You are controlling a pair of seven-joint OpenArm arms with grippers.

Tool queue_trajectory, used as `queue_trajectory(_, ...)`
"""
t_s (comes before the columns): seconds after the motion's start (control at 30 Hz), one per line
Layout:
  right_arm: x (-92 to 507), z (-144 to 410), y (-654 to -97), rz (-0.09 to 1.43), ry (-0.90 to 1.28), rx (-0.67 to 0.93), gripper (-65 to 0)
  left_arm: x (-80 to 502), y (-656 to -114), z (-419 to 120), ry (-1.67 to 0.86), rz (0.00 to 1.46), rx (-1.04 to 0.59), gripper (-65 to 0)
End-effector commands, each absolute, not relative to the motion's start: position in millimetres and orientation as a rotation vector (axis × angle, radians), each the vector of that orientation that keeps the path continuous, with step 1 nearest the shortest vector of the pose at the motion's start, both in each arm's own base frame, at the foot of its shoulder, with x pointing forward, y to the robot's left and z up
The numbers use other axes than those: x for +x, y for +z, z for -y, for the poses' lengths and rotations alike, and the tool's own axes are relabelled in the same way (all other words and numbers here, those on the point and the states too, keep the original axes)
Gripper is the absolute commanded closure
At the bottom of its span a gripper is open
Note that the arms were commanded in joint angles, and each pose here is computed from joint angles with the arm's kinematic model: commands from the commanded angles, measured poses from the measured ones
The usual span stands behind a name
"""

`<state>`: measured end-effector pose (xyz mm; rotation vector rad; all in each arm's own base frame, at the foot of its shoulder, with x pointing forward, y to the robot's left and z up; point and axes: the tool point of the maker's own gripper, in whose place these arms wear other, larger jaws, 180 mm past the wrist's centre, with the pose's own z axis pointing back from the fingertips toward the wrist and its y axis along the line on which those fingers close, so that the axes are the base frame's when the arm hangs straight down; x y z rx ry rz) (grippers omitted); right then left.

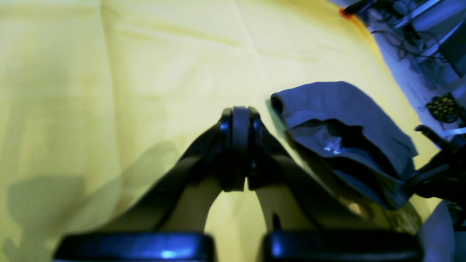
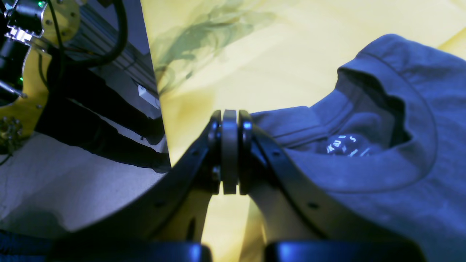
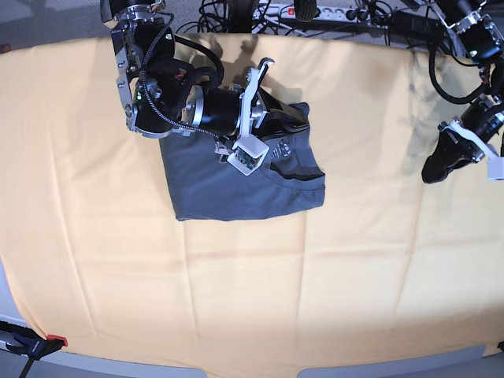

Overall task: Fold the T-shirt properly
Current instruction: 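Press and adjust the folded bundle with the right gripper, then grasp the bundle sides with both grippers and square it up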

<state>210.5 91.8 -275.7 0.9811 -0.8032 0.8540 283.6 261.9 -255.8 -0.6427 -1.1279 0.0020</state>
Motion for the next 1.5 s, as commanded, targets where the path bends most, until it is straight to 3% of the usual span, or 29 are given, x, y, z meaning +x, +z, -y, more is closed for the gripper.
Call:
queue_trajectory(0.0, 213, -98, -257, 0.856, 0.865, 1.036, -5.9, 288, -237, -263, -0.023, 1.187, -0.654, 0.0)
queue_trajectory(0.13, 202, -106, -239, 0.827, 0.935, 1.116, -44.6, 285, -231, -257, -0.032, 1.194, -0.706, 0.0)
queue_trajectory(0.17, 200, -106, -234, 0.825, 0.957, 1.128, -49.6, 284, -231, -255, -0.037, 1.189, -0.72, 0.0)
queue_trajectory(0.27, 204, -103, -213, 0.89, 1.02, 1.106, -51.0, 279, -225, -246, -0.096, 1.196, -0.767, 0.0)
queue_trajectory(0.33, 215, -98, -198, 0.961, 1.04, 1.057, -49.1, 274, -220, -239, -0.132, 1.205, -0.811, 0.0)
queue_trajectory(0.37, 224, -93, -193, 1.002, 1.042, 1.011, -44.2, 272, -224, -238, -0.145, 1.178, -0.805, 0.0)
queue_trajectory(0.4, 236, -87, -190, 1.039, 1.036, 0.953, -35.7, 272, -223, -236, -0.158, 1.172, -0.801, 0.0)
queue_trajectory(0.47, 264, -69, -188, 1.106, 1.021, 0.814, -9.4, 272, -219, -231, -0.187, 1.177, -0.794, 0.0)
queue_trajectory(0.5, 278, -59, -185, 1.141, 1.014, 0.742, 0.0, 271, -215, -226, -0.216, 1.178, -0.792, 0.0)
queue_trajectory(0.67, 333, -16, -178, 1.273, 1.012, 0.474, 0.0, 257, -198, -156, -0.515, 1.113, -0.809, 0.0)
queue_trajectory(0.77, 356, -5, -199, 1.201, 0.991, 0.459, 0.0, 235, -190, -101, -0.714, 1.066, -0.874, 0.0)
queue_trajectory(0.9, 393, 3, -233, 1.065, 0.938, 0.466, 0.0, 219, -213, -54, -0.892, 0.956, -0.823, 0.0)
queue_trajectory(1.17, 434, 10, -298, 0.805, 0.973, 0.379, 0.0, 207, -284, -4, -1.042, 0.8, -0.707, 0.0)
queue_trajectory(1.47, 437, 37, -324, 0.742, 1.032, 0.24, 0.0, 202, -339, 15, -1.078, 0.698, -0.629, 0.0)
